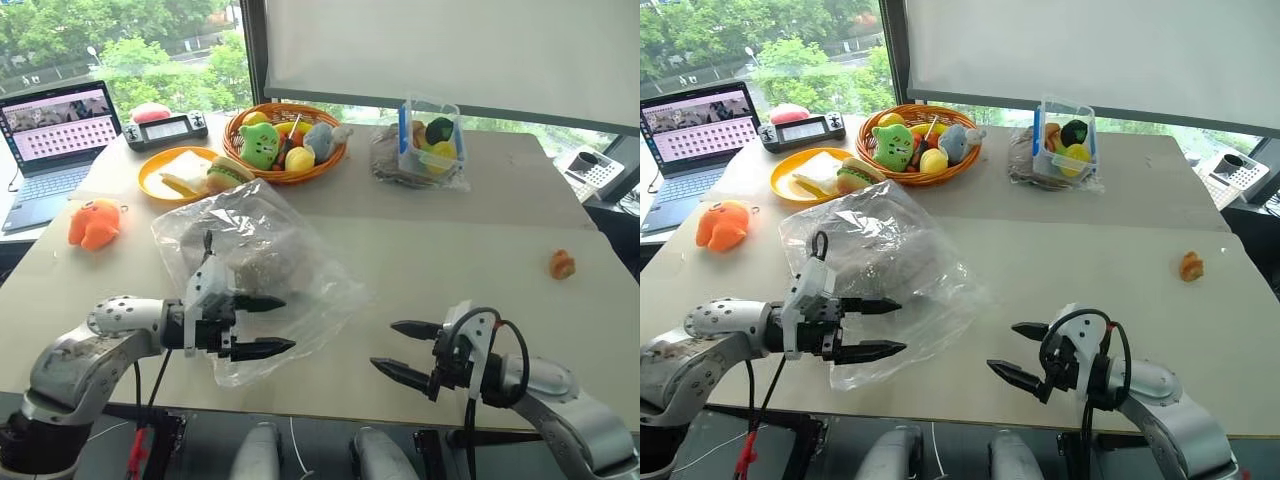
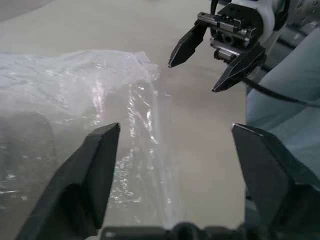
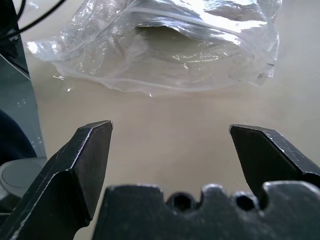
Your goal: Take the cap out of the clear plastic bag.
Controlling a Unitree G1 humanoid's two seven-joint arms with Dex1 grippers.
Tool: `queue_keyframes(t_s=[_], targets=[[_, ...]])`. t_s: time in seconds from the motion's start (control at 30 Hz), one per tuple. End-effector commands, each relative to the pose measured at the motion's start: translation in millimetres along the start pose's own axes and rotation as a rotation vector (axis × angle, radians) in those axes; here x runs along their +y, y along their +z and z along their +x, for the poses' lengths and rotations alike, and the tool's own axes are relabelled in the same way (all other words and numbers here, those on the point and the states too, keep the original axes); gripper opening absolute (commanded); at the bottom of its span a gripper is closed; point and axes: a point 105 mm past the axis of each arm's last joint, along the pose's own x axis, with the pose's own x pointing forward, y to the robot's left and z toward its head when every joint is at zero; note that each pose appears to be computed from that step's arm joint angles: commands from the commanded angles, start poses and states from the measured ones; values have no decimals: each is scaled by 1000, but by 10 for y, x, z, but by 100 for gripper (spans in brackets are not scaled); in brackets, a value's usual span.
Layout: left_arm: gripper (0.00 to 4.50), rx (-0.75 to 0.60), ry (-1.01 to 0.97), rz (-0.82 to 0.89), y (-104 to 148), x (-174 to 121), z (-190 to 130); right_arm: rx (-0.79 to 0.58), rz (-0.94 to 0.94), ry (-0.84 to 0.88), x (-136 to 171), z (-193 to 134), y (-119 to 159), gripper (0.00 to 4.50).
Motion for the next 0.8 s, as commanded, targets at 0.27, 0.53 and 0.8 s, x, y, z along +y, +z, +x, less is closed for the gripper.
queue_keyframes(t_s=[0.27,0.53,0.8], targets=[[446,109,24,243,85,-103,192,-28,-25,15,-11,71,77,450],[446,237,151,324,-297,-63,447,-20,-26,26,-24,48,108,450],[446,224,474,451,-363,266,313,-19,-25,39,-22,36,154,450]])
